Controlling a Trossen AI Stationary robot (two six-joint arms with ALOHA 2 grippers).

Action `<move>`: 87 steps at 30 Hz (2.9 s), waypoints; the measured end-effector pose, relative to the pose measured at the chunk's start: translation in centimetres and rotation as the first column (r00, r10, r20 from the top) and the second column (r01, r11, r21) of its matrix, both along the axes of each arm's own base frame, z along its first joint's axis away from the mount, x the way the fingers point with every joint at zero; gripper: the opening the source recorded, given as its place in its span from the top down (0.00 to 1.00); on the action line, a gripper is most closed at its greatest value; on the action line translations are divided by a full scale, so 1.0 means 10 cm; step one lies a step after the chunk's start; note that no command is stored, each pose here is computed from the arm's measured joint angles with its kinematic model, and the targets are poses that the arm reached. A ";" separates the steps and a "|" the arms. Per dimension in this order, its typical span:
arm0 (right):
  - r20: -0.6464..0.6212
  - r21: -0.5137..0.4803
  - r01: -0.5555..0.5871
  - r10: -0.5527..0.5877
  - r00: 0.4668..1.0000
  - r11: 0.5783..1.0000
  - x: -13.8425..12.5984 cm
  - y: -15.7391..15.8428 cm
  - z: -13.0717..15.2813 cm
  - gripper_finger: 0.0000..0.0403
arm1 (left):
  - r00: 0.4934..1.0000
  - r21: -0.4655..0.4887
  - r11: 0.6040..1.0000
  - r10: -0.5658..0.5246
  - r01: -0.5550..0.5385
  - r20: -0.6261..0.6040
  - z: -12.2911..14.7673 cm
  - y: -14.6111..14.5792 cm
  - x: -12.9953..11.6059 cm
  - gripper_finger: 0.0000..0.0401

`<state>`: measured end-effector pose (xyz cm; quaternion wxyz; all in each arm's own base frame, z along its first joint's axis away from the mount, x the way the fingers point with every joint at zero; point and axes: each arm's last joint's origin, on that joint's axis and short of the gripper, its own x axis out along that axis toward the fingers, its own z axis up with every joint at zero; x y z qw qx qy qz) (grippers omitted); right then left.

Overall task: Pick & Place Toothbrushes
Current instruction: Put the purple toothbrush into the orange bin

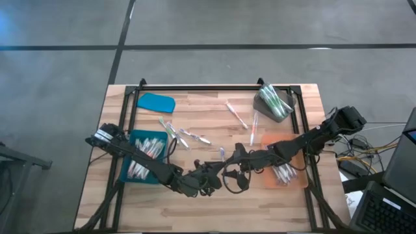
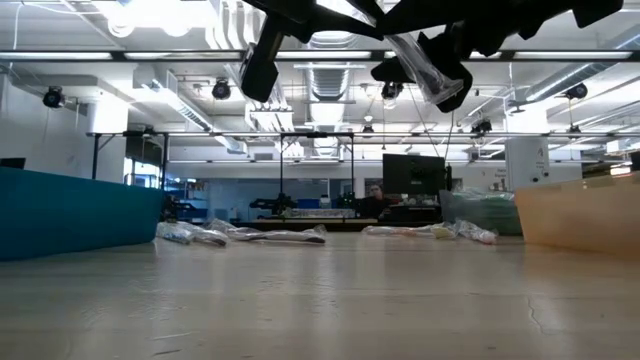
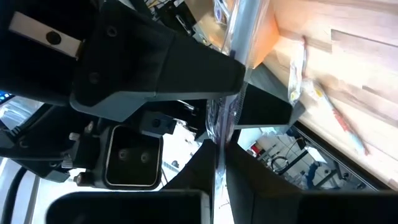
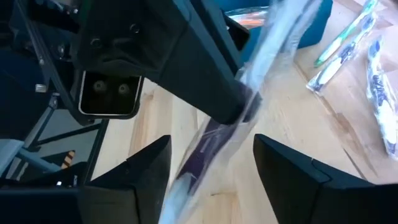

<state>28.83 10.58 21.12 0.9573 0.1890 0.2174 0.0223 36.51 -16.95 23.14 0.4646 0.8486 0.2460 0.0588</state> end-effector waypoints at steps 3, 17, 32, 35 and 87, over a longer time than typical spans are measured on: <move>0.000 0.000 0.000 0.000 1.000 1.000 0.00 0.00 0.00 0.50 | 1.000 0.000 1.000 0.003 -0.003 0.000 0.00 0.01 0.00 0.95; -0.001 0.001 -0.003 0.003 1.000 1.000 0.00 0.00 0.00 0.84 | 1.000 0.004 1.000 0.004 -0.004 -0.003 0.00 0.01 0.01 0.94; -0.016 -0.009 -0.007 0.007 1.000 1.000 0.00 0.00 -0.01 0.92 | 1.000 -0.040 0.999 -0.029 0.029 0.002 -0.01 0.01 0.01 0.87; -0.016 -0.012 -0.007 0.006 1.000 1.000 0.00 0.00 -0.02 0.93 | 0.999 -0.070 0.997 -0.043 0.044 0.014 -0.01 0.00 0.01 0.81; -0.009 -0.018 -0.004 0.003 1.000 1.000 0.00 0.00 0.00 0.94 | 0.982 -0.977 -0.156 -0.097 0.144 0.160 0.66 -0.01 -0.52 0.63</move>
